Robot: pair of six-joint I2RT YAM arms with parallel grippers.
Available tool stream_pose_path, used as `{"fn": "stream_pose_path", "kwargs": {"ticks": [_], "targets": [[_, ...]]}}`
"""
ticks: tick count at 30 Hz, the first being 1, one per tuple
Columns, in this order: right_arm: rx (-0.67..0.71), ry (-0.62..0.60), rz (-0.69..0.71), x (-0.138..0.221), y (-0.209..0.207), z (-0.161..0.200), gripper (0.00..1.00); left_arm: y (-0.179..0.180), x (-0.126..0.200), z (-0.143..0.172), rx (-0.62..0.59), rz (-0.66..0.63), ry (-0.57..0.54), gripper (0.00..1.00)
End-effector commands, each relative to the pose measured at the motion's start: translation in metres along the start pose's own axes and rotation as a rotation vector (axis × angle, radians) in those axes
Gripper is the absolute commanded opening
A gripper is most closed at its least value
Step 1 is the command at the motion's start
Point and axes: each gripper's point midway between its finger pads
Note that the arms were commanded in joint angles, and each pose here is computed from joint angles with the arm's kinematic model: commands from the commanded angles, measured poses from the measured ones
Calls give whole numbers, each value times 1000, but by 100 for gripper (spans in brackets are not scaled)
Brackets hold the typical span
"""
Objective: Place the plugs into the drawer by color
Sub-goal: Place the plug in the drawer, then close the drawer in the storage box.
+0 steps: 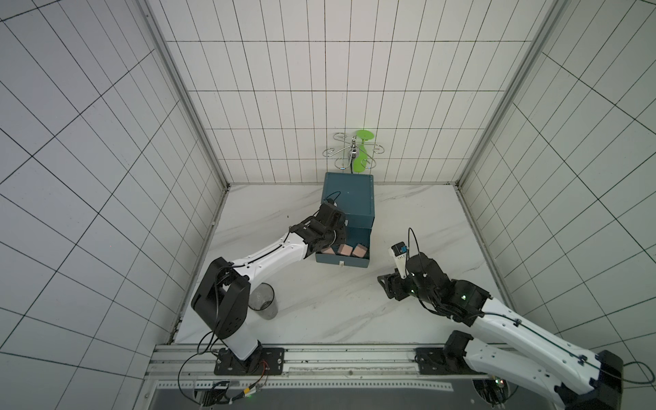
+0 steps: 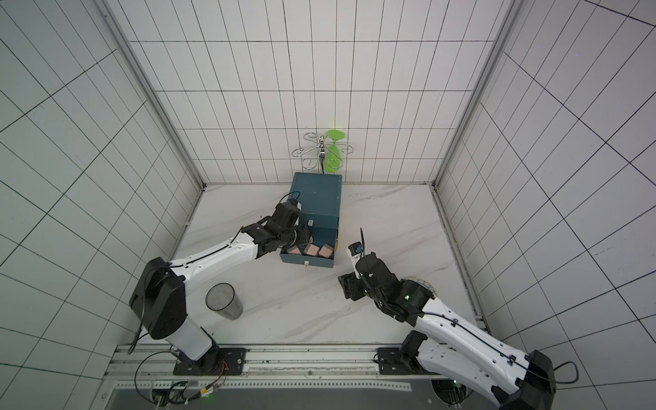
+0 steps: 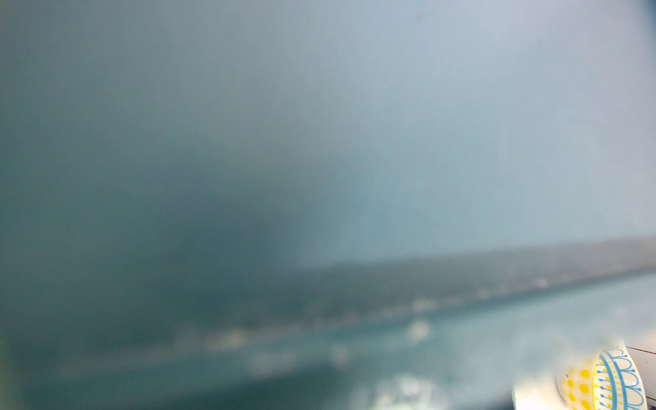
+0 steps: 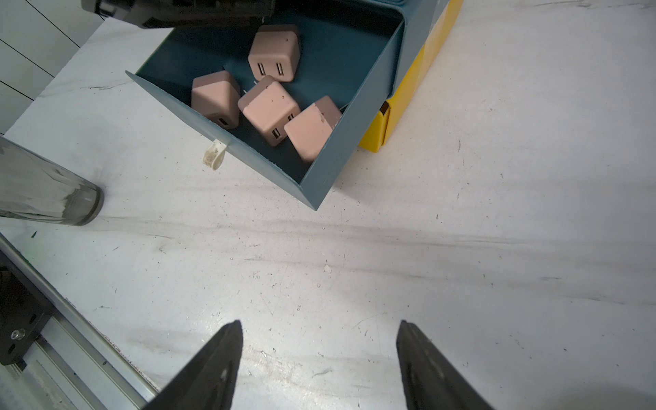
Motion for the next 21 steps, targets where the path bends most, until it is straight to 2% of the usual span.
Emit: {"fn": "stream_pose_path", "kwargs": {"ticks": [1,4,9,12,14,15,19,21], "targets": [[5,-5,8,-2,-2,-1,73,23,-12,41,30,-68,141,40],[8,0,11,-4,-2,-1,73,20,-2,34,25,-64,121,42],[0,12,-4,-5,2,-2,73,-8,29,7,3,56,47,41],[-47,27,-121,1,26,-8,70,-31,64,-25,-42,138,-42,38],[-64,6,-192,10,44,-16,68,-38,88,-50,-83,158,-147,40],[-65,-9,-205,12,50,-19,68,-37,97,-59,-96,159,-176,44],[-18,-14,-224,8,71,-25,70,-11,119,-93,-50,145,-248,49],[11,5,-200,-4,75,-28,69,9,121,-108,-18,105,-284,60]]}}
Point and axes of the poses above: each gripper's point midway between its finger pads, its own x axis back along the fingers, its own y axis along the line the jaws close on, z = x × y, and after that the axes turned 4 degrees about -x, right-handed
